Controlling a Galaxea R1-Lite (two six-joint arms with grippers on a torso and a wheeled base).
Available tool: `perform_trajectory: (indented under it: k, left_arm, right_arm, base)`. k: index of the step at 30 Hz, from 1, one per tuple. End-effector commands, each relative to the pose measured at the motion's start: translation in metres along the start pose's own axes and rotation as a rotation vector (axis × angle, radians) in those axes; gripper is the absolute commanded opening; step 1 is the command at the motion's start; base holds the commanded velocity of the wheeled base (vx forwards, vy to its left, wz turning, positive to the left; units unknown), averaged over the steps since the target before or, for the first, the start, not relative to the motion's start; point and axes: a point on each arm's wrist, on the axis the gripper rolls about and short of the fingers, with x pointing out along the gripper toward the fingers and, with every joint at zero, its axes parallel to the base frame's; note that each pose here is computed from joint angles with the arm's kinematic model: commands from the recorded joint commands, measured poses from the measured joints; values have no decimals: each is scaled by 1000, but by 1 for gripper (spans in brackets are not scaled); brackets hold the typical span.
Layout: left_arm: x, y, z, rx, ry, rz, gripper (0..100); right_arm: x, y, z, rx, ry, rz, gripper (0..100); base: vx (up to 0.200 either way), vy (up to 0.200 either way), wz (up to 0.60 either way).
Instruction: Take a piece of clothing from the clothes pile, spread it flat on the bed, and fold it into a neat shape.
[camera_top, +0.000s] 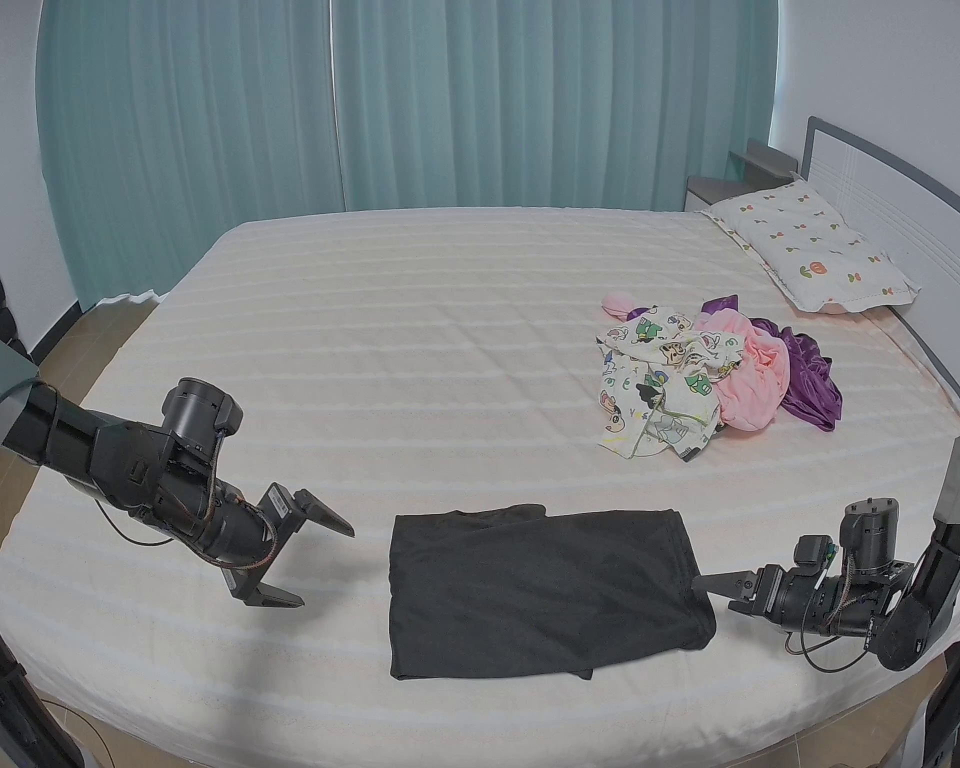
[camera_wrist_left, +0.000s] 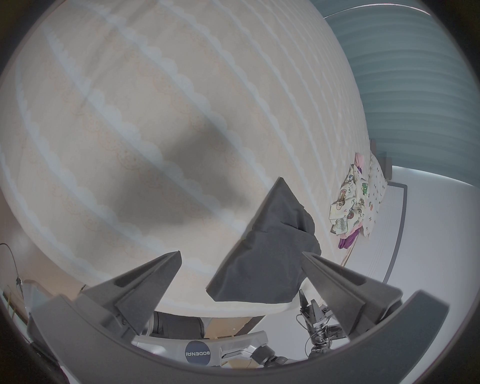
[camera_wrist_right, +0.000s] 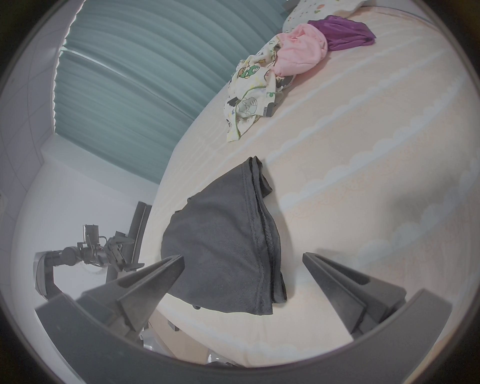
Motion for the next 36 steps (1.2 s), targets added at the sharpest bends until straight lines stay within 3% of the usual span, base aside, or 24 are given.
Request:
perform_trajectory:
  k: [1, 10, 14, 17, 21, 22, 27, 36]
  left_arm:
    - [4, -2, -7, 16, 21, 6, 100]
    - [8, -2, -15, 31, 43, 18, 100]
    - [8, -3, -16, 37, 43, 16, 100]
    - [11, -3, -9, 72, -4, -28, 100]
    - [19, 3, 0, 144, -89, -34, 100]
    - [29, 9, 2, 222, -126, -6, 100]
    - [42, 18, 3, 392, -130, 42, 100]
    - [58, 13, 7, 445, -108, 32, 100]
  right_arm:
    - [-3, -4, -4, 28, -2, -7, 100]
    - [-1, -10, -6, 40, -7, -17, 100]
    - [-2, -10, -6, 36, -11, -14, 100]
    - [-3, -10, -7, 36, -10, -15, 100]
    - [-4, -9, -8, 34, -11, -11, 100]
    - [-5, -9, -9, 32, -16, -7, 100]
    - [-6, -9, -11, 28, -14, -6, 100]
    - [-6, -8, -11, 28, -10, -5, 100]
  base:
    - [0, -200, 0]
    - [0, -200, 0]
    - [0, 0, 0]
    - [0, 0, 0]
    - [0, 0, 0]
    - [0, 0, 0]
    - [0, 0, 0]
    - [0, 0, 0]
